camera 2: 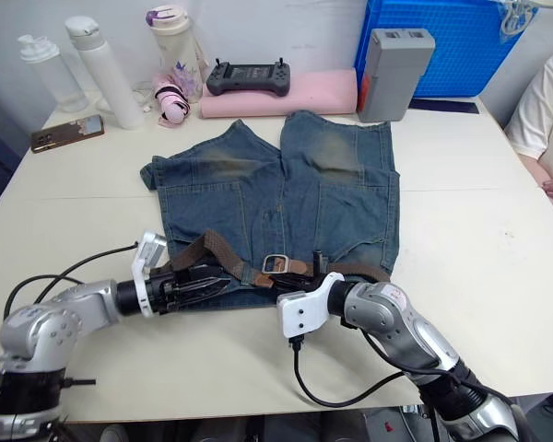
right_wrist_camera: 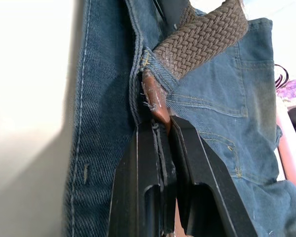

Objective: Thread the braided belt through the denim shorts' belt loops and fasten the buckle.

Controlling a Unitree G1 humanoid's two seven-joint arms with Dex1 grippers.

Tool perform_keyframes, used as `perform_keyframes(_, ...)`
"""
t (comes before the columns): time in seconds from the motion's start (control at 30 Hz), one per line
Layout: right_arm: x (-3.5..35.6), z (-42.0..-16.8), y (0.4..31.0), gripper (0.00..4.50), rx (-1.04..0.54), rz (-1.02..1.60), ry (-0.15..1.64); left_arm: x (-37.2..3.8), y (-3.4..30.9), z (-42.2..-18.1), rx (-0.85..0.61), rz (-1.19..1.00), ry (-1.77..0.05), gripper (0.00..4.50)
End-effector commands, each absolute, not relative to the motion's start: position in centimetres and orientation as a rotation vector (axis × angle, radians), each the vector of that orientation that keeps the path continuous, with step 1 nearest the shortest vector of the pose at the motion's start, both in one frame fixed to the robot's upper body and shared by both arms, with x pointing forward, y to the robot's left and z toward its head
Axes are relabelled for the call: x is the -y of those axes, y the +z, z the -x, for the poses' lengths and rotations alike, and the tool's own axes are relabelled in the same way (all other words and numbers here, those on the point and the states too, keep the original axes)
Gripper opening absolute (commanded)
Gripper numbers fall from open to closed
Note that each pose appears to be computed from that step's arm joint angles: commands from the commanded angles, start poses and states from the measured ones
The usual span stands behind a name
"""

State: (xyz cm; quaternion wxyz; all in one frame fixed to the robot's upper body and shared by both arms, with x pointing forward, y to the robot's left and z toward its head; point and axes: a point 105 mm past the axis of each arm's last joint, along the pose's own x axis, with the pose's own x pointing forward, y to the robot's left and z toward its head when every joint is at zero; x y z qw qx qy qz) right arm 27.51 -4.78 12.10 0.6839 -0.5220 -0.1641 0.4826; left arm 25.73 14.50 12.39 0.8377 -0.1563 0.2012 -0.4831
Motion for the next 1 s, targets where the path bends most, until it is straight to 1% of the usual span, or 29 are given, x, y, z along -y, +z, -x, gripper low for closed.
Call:
perform_keyframes(0.03, 5.3, -27.5, 13.5, 0.0, 0.399, 1.163, 1.045, -14.3, 12.7, -24.9, -0.395, 0.273, -0.978, 1.31)
perform_keyframes(0.1, 5.3, -27.4, 13.6, 0.0, 0.4, 1.148, 1.048, -14.6, 12.2, -25.2, -0.382, 0.234, -0.907, 0.57)
perform_keyframes(0.13, 5.3, -27.3, 13.7, 0.0, 0.4, 1.14, 1.052, -14.8, 12.0, -25.5, -0.372, 0.215, -0.872, 0.3)
perform_keyframes(0.17, 5.3, -27.3, 13.8, 0.0, 0.402, 1.135, 1.054, -14.9, 11.8, -25.8, -0.362, 0.19, -0.847, 0.12)
perform_keyframes(0.23, 5.3, -27.0, 14.1, 0.0, 0.404, 1.115, 1.061, -15.3, 10.7, -26.3, -0.367, 0.102, -0.788, 0.12)
perform_keyframes(0.3, 5.3, -26.8, 14.3, 0.0, 0.409, 1.104, 1.071, -15.5, 9.5, -26.4, -0.382, 0.061, -0.765, 0.12)
perform_keyframes(0.4, 5.5, -26.2, 15.3, 0.0, 0.422, 1.08, 1.069, -15.8, 6.6, -25.6, -0.466, -0.019, -0.754, 0.12)
perform_keyframes(0.47, 6.0, -26.0, 16.0, 0.0, 0.421, 1.072, 1.06, -16.1, 5.5, -25.4, -0.493, -0.044, -0.747, 0.12)
perform_keyframes(0.53, 6.8, -26.1, 17.6, 0.0, 0.417, 1.022, 1.033, -16.2, 4.8, -25.1, -0.509, -0.036, -0.743, 0.12)
perform_keyframes(0.63, 8.2, -26.2, 19.9, 0.0, 0.374, 0.92, 1.028, -16.2, 4.2, -24.7, -0.519, -0.02, -0.743, 0.12)
perform_keyframes(0.77, 11.0, -26.0, 23.6, 0.0, 0.269, 0.694, 1.064, -16.3, 3.9, -24.6, -0.526, -0.029, -0.745, 0.12)
perform_keyframes(0.83, 12.2, -26.6, 25.1, 0.0, 0.267, 0.608, 1.033, -16.3, 3.9, -24.6, -0.524, -0.029, -0.745, 0.12)
perform_keyframes(0.9, 13.6, -28.0, 27.1, 0.0, 0.302, 0.539, 0.946, -16.2, 4.0, -24.6, -0.52, -0.033, -0.752, 0.12)
perform_keyframes(0.97, 14.3, -29.1, 27.9, 0.0, 0.318, 0.522, 0.89, -16.0, 4.2, -24.7, -0.508, -0.042, -0.762, 0.12)
perform_keyframes(1.0, 14.1, -29.2, 27.9, 0.0, 0.317, 0.525, 0.894, -15.9, 4.4, -24.8, -0.498, -0.042, -0.766, 0.12)
